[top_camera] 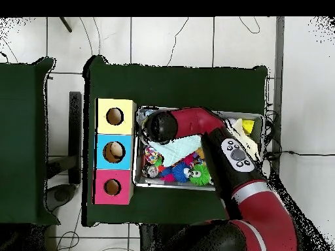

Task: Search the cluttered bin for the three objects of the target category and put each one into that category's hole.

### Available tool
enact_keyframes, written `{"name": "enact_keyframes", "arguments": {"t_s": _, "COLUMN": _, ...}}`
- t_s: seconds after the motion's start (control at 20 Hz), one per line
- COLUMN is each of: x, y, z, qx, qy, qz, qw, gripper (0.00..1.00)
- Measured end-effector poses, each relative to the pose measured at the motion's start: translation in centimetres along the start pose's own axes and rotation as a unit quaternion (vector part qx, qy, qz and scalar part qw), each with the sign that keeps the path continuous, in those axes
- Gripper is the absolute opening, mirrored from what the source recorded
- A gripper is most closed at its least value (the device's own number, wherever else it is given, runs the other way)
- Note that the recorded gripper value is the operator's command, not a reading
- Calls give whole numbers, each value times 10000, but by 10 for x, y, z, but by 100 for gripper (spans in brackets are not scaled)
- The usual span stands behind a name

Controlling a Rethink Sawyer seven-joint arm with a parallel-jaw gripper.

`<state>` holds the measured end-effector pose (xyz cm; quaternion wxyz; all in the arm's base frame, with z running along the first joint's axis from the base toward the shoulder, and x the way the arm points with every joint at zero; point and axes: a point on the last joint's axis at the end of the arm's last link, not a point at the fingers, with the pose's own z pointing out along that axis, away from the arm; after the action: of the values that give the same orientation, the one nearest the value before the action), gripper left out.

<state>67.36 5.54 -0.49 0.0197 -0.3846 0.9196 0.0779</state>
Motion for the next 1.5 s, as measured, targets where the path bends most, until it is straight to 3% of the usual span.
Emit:
{"name": "enact_keyframes", "arguments": {"t_s": 0.5, "x": -2, "y": 2, "z": 0, "qx": 25, "qy": 5, "qz": -50, "qw": 10000, "gripper": 0}}
{"name": "enact_keyframes", "arguments": {"t_s": 1.0, "x": -8, "y": -6, "z": -14, "qx": 250, "qy": -138, "qz": -87, "qw": 9996, "gripper": 0}}
{"name": "enact_keyframes", "arguments": {"t_s": 1.5, "x": -11, "y": -9, "z": -22, "qx": 339, "qy": -152, "qz": -124, "qw": 9992, "gripper": 0}}
